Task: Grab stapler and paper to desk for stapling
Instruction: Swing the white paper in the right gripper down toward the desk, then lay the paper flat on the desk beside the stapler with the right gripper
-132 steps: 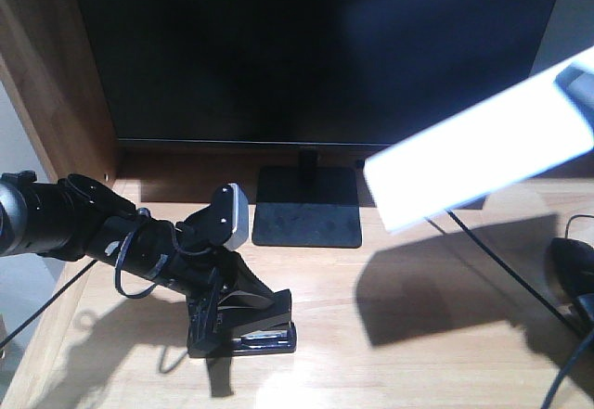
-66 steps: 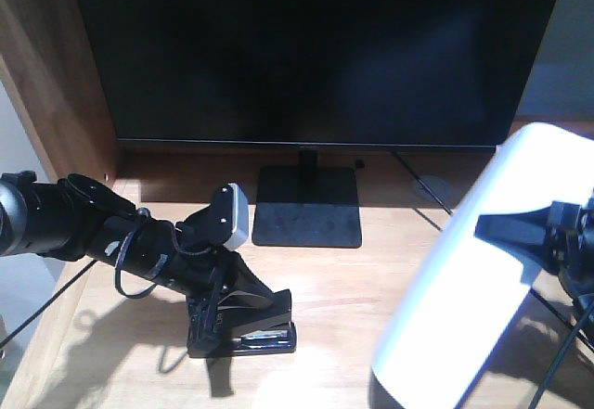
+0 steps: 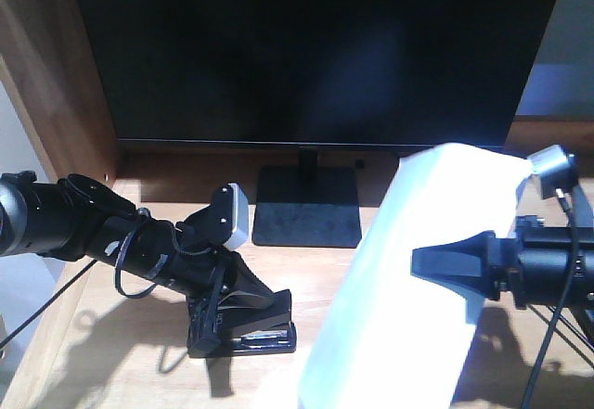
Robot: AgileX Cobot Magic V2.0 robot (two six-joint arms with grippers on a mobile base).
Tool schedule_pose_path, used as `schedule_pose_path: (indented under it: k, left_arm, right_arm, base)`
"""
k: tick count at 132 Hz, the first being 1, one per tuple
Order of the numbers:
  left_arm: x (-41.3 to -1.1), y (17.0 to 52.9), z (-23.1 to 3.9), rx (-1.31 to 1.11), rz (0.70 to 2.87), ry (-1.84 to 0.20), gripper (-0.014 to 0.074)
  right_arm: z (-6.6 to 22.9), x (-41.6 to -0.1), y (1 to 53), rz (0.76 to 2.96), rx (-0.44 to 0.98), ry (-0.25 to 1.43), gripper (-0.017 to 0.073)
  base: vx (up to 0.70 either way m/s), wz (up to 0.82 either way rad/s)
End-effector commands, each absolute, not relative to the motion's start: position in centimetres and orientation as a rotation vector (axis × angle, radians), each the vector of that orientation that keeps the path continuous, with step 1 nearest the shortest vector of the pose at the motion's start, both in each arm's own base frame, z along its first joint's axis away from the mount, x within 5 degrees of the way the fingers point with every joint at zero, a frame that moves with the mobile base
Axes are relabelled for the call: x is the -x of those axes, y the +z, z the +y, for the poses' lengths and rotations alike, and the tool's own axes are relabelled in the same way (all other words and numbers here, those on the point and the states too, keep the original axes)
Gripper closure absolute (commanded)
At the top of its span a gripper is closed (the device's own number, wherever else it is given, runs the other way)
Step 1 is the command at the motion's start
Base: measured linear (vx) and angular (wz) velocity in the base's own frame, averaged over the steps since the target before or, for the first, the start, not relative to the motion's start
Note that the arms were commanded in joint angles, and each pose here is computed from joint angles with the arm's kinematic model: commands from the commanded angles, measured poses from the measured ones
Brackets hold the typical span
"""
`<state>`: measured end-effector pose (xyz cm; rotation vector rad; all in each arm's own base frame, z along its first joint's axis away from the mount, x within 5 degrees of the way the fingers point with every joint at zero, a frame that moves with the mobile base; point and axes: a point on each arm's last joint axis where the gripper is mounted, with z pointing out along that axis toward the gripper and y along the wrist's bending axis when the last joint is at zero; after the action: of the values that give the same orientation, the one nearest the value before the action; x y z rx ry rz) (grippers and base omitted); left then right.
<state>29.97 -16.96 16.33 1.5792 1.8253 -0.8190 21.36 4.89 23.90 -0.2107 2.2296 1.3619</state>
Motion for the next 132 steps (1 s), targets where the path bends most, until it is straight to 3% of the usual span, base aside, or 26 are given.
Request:
schedule_pose_path:
  k: [1, 21, 35, 71, 93, 132]
  left_arm:
    - [-30.1, 18.6, -17.5, -1.532, 1.755, -0.845, 0.0600]
    - [-30.1, 18.6, -17.5, -1.532, 1.755, -0.845, 0.0600]
    - [-30.1, 18.6, -17.5, -1.532, 1.755, -0.845, 0.0600]
    - [-30.1, 18.6, -17.5, -1.532, 1.755, -0.845, 0.0600]
    - [-30.1, 18.6, -17.5, -1.532, 1.755, -0.845, 0.0600]
    - [-30.1, 18.6, -17.5, -1.532, 1.755, -0.845, 0.0600]
  right_arm:
    - [6.1, -20.7, 26.4, 2.082, 0.294, 1.579, 0.0561]
    - [6.2, -20.5, 26.6, 2.083, 0.297, 1.578, 0.0561]
    - [6.0, -20.2, 25.4, 2.208, 0.364, 1.485, 0.0561]
    - [5.3, -20.6, 21.8, 2.334, 0.200, 1.310, 0.0561]
    - [4.7, -21.5, 20.0, 2.381, 0.174, 1.198, 0.0561]
    - [4.7, -21.9, 18.9, 2.371, 0.302, 1.166, 0.0561]
  base:
    - [0.00, 0.00]
    - [0.00, 0.00]
    - [0.00, 0.00]
    - [0.00, 0.00]
    - [0.00, 0.00]
    - [0.00, 0.00]
